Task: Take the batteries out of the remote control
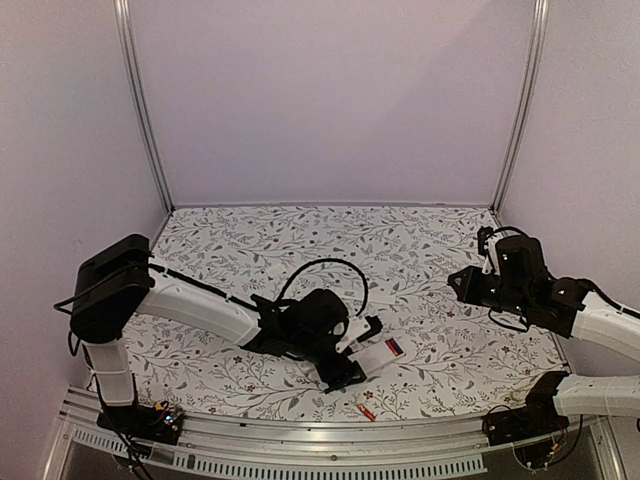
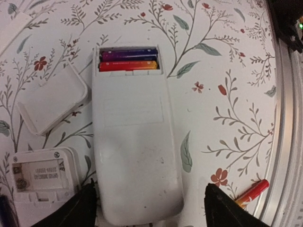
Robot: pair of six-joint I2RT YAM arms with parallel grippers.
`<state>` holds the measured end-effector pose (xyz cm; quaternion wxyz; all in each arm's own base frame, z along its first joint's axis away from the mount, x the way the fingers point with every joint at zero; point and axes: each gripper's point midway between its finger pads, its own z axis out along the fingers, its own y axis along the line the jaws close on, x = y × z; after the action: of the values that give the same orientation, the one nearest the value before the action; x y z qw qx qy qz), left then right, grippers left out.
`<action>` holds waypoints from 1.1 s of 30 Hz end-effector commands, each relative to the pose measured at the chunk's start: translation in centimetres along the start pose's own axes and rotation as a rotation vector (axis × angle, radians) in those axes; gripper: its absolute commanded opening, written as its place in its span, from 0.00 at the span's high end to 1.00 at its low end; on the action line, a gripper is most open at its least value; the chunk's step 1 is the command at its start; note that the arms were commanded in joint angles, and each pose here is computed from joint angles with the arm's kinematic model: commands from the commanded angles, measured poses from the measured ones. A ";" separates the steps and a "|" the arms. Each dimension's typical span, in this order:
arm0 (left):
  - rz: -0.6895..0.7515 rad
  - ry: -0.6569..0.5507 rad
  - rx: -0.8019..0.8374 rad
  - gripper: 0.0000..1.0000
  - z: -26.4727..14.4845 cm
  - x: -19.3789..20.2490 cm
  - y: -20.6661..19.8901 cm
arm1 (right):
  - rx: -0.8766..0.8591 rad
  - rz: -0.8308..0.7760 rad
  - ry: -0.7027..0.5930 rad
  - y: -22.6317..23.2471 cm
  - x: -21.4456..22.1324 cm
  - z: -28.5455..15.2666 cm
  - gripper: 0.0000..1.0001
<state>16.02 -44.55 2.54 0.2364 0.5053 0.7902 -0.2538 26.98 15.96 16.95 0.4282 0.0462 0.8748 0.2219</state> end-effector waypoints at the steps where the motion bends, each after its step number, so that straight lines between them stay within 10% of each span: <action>1: 0.044 0.035 -0.006 0.20 -0.5 -0.1 -0.5 | -0.020 -0.025 0.064 0.3 0.8 -0.9 1.00; 17: 0.171 0.087 -0.039 0.15 0.9 -2.7 0.2 | -0.271 -0.099 0.464 2.9 9.4 -2.1 1.00; 33: 0.196 0.095 -0.014 0.15 2.7 -2.4 0.7 | -0.242 -0.072 0.594 2.3 12.1 -2.3 1.00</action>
<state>17.74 -46.96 1.91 0.2249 0.5804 0.7585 -0.1930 18.28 20.48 11.30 0.1906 -0.1029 0.9230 0.3179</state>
